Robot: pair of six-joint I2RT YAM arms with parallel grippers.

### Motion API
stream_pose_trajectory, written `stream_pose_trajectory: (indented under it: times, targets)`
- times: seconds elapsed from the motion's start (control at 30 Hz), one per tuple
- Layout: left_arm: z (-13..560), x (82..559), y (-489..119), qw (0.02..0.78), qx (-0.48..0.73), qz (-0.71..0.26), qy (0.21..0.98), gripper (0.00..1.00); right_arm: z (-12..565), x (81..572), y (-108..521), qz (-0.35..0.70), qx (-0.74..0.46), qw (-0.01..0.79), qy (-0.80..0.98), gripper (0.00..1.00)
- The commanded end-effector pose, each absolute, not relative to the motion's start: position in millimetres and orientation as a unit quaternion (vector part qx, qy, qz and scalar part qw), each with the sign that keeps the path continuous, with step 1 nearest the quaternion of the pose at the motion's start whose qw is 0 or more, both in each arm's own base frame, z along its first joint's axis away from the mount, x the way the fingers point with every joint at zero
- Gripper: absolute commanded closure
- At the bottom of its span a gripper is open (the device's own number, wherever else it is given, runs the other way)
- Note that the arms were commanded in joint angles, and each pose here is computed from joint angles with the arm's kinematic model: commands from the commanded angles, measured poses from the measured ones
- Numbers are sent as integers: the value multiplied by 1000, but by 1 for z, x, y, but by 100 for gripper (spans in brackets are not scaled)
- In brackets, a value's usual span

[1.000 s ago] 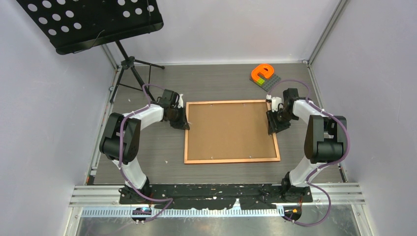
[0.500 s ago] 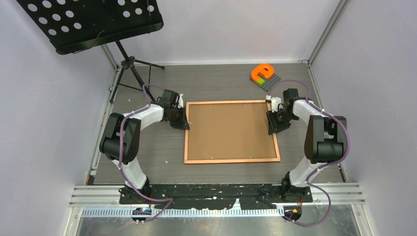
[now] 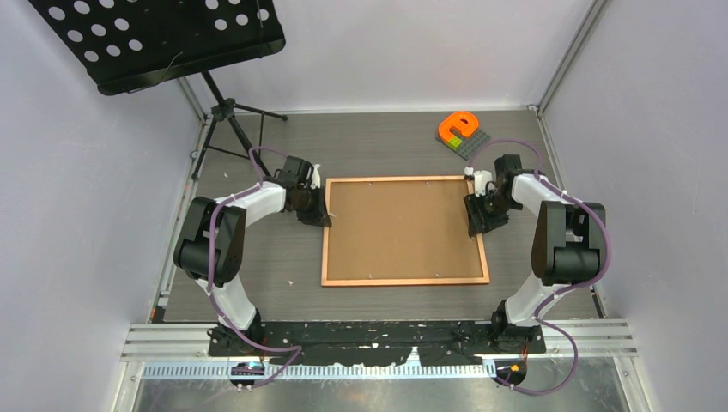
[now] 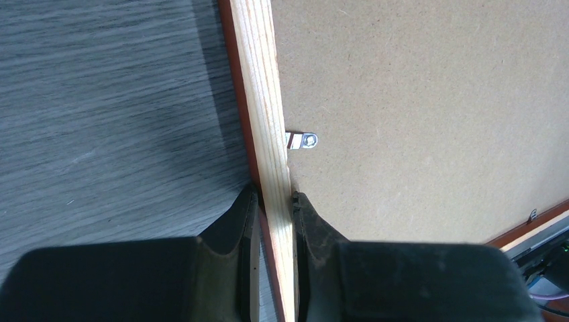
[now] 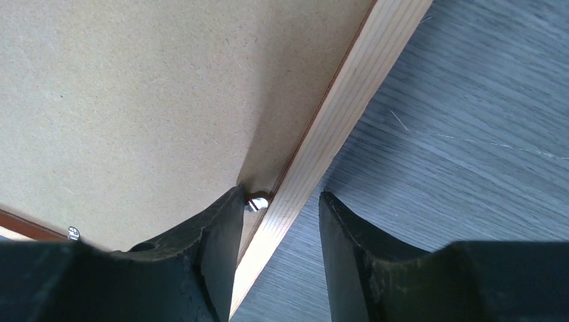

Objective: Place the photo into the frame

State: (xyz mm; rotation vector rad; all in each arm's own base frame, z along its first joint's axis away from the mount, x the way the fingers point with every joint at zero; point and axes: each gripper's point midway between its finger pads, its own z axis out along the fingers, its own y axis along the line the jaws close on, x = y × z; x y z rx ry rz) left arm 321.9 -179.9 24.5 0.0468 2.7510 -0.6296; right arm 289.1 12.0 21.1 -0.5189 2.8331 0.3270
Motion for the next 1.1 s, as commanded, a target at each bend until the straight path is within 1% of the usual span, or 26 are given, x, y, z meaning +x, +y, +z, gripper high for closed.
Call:
stream_pose_trajectory:
  times: [0.0,0.23,0.43,0.77,1.07]
  targets:
    - [13,308,-178,134,35,-216,967,100,29,304,8,103,-157,142,972,49]
    - [14,308,-179,133,35,-216,967,100,28,308,4,95,-139,141,976,49]
    - [14,308,-179,134,36,-217,966,100,25,308,3,98,-132,137,977,51]
    - [14,308,-179,133,36,-217,966,100,25,304,-4,86,-156,134,975,56]
    - [15,309,-178,136,36,-215,966,100,28,306,-10,78,-181,135,971,57]
